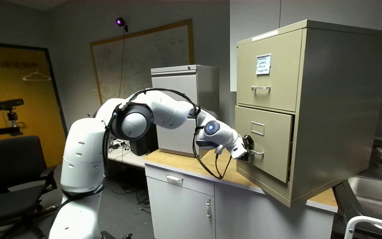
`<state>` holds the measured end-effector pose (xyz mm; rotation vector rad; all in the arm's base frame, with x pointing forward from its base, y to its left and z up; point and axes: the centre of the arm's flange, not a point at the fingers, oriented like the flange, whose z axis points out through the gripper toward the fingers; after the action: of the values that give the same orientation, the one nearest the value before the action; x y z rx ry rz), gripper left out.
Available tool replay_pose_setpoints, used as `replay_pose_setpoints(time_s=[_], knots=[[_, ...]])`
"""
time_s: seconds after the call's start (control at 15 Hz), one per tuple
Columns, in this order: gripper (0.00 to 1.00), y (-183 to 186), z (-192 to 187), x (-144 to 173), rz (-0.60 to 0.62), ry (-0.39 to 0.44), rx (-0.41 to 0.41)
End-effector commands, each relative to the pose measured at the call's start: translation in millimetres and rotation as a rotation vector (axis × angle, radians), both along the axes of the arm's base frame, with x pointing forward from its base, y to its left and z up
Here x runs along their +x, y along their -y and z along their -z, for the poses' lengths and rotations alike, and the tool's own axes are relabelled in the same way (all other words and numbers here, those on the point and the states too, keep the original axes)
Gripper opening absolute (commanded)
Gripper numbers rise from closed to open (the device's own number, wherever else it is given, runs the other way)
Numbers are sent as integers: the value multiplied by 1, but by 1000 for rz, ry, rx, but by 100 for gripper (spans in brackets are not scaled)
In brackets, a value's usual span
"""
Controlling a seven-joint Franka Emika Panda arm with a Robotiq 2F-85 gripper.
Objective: Open the down part of the drawer
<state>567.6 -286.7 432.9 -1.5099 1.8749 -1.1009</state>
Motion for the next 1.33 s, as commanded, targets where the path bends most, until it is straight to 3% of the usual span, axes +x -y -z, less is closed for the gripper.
replay_pose_setpoints(time_s=[0.0, 0.8, 0.87, 1.27], knots=[[8, -69, 22, -25, -130, -9, 77], [7, -76, 33, -57, -107, 65, 195], [7, -76, 35, -61, 151, 102, 198], [7, -120, 25, -84, 490, 163, 354]])
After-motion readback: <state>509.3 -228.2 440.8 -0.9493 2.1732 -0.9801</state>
